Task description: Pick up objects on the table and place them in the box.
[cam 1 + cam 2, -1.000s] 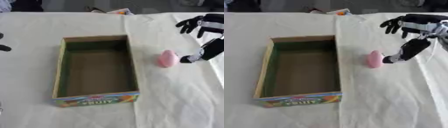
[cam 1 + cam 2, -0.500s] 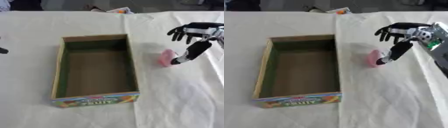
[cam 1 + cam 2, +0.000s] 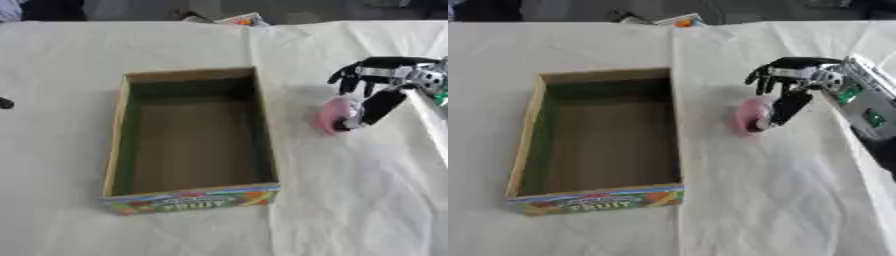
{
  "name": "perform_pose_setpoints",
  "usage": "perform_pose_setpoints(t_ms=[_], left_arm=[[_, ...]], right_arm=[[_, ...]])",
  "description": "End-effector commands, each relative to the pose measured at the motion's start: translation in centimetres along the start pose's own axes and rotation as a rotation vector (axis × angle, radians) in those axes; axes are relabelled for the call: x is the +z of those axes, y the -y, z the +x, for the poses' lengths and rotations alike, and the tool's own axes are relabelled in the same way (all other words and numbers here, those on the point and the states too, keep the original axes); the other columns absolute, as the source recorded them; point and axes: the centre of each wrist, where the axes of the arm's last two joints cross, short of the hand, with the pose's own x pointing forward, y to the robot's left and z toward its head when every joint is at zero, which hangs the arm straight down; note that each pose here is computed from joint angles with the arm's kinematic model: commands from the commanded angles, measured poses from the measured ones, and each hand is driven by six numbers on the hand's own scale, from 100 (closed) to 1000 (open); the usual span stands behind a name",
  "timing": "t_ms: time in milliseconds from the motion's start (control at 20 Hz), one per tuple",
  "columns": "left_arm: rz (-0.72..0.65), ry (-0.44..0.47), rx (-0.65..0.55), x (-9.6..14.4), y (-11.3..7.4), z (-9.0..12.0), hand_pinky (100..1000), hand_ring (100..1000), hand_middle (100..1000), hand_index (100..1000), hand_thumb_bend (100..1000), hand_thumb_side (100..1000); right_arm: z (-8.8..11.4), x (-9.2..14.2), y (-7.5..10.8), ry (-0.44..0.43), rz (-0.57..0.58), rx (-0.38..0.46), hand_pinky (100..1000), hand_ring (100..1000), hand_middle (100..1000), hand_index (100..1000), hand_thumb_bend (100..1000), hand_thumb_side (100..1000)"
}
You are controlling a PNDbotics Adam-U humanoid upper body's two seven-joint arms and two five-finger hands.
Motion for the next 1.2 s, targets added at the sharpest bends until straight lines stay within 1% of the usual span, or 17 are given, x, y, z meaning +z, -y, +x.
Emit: perform_pose_setpoints(t_ms=[50,150,200,300,400,450,650,700,800,850,900,950,1000,1150,1200], left_arm=[[-0.013,0.026,0.008,-0.3,0.1,0.6,496,669,565,544,100,894],[-0.013,0.025,0.008,-0.3,0.1,0.6,496,669,565,543,100,893],[-0.014,0.024,0.007,-0.3,0.1,0.6,496,669,565,543,100,893],[-0.014,0.023,0.006,-0.3,0.1,0.6,496,669,566,543,100,893],[-0.014,0.022,0.005,-0.3,0.1,0.6,496,669,566,543,100,892],[-0.014,0.022,0.005,-0.3,0.1,0.6,496,669,566,543,100,892],[-0.015,0.022,0.004,-0.3,0.1,0.6,496,669,566,543,100,892],[-0.015,0.022,0.004,-0.3,0.1,0.6,496,670,566,543,100,890],[-0.015,0.021,0.004,-0.3,0.1,0.6,496,669,566,543,100,889],[-0.015,0.021,0.004,-0.3,0.1,0.6,496,669,566,543,100,888],[-0.016,0.021,0.004,-0.3,0.2,0.6,496,669,566,543,100,888],[-0.016,0.022,0.004,-0.3,0.2,0.6,495,669,565,542,100,883],[-0.016,0.022,0.004,-0.4,0.2,0.6,495,669,565,542,100,883],[-0.016,0.024,0.004,-0.4,0.2,0.6,495,669,564,541,100,872],[-0.017,0.025,0.004,-0.4,0.2,0.6,495,669,564,541,100,872]], right_arm=[[-0.5,0.4,0.8,-0.008,-0.012,0.036,617,767,671,910,262,305],[-0.5,0.4,0.8,0.003,0.001,0.038,601,752,641,878,242,298],[-0.5,0.4,0.8,0.007,0.004,0.037,601,752,641,878,242,298],[-0.4,0.5,1.0,0.012,-0.002,0.031,551,710,552,752,298,283],[-0.2,0.7,1.2,0.018,-0.020,0.026,549,706,539,736,297,281],[-0.1,0.8,1.2,0.020,-0.028,0.023,542,697,522,713,293,281],[0.2,1.0,1.3,0.023,-0.043,0.015,542,697,522,713,293,281],[0.2,1.0,1.3,0.024,-0.044,0.014,496,648,454,610,195,281],[0.7,1.2,1.3,0.049,-0.053,0.023,484,636,445,590,148,285],[0.9,1.3,1.4,0.056,-0.060,0.024,462,620,437,560,100,298],[1.1,1.4,1.4,0.061,-0.067,0.022,462,620,437,560,100,298],[1.2,1.5,1.5,0.064,-0.075,0.020,440,613,447,556,100,340],[1.2,1.5,1.5,0.065,-0.083,0.018,440,613,447,556,100,340],[1.5,1.8,1.5,0.073,-0.110,0.017,428,607,464,575,100,488],[1.6,1.9,1.5,0.076,-0.119,0.018,428,607,464,575,100,488]])
